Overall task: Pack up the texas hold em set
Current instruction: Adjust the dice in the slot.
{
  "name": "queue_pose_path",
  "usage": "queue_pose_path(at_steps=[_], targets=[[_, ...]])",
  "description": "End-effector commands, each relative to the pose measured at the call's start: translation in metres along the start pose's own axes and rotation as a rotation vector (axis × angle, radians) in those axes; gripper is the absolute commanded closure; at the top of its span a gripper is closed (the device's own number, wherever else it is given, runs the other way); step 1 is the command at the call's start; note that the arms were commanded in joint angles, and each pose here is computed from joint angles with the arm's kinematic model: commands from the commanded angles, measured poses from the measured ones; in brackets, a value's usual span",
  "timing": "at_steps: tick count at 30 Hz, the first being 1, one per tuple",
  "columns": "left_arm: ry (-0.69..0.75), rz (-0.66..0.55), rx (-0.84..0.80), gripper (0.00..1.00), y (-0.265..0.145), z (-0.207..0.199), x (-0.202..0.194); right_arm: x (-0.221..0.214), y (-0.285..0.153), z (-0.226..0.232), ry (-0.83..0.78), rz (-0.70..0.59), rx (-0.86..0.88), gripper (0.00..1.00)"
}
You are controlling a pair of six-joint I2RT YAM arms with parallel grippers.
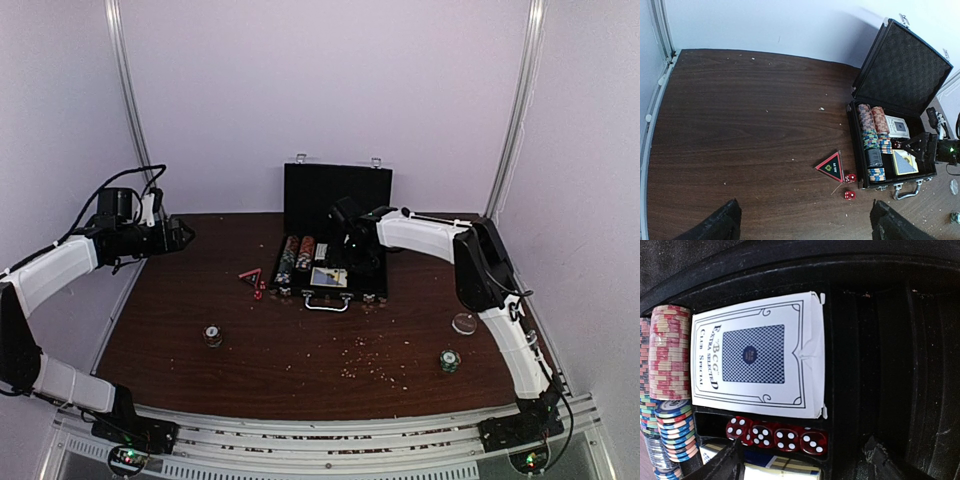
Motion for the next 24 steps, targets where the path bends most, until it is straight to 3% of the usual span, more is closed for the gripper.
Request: queue_pose_path(at_steps=[1,10,24], targets=[[0.018,-0.026,-0.006,0.08,-0.004,-0.004,0.006,-0.006,0.027,-0.020,0.055,0.044,-0.062,0.17],[0.019,-0.023,-0.004,0.08,-0.005,-0.004,0.005,0.001,0.038,-0.022,0.116,0.067,-0.011,0.18],[0.016,-0.019,0.000,0.08,-0.002,-0.003,0.006,-0.015,0.045,-0.027,0.040,0.121,-0.045,0.19]])
Point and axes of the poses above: each gripper's point midway between its finger pads, its own y axis out along the fingers, its own z axis along the line the jaws close on, x = y × z, the point moved 8 cm from there along -y, back along the fingers, and after that the axes turned 4 degrees about y, right-handed, at the moved point
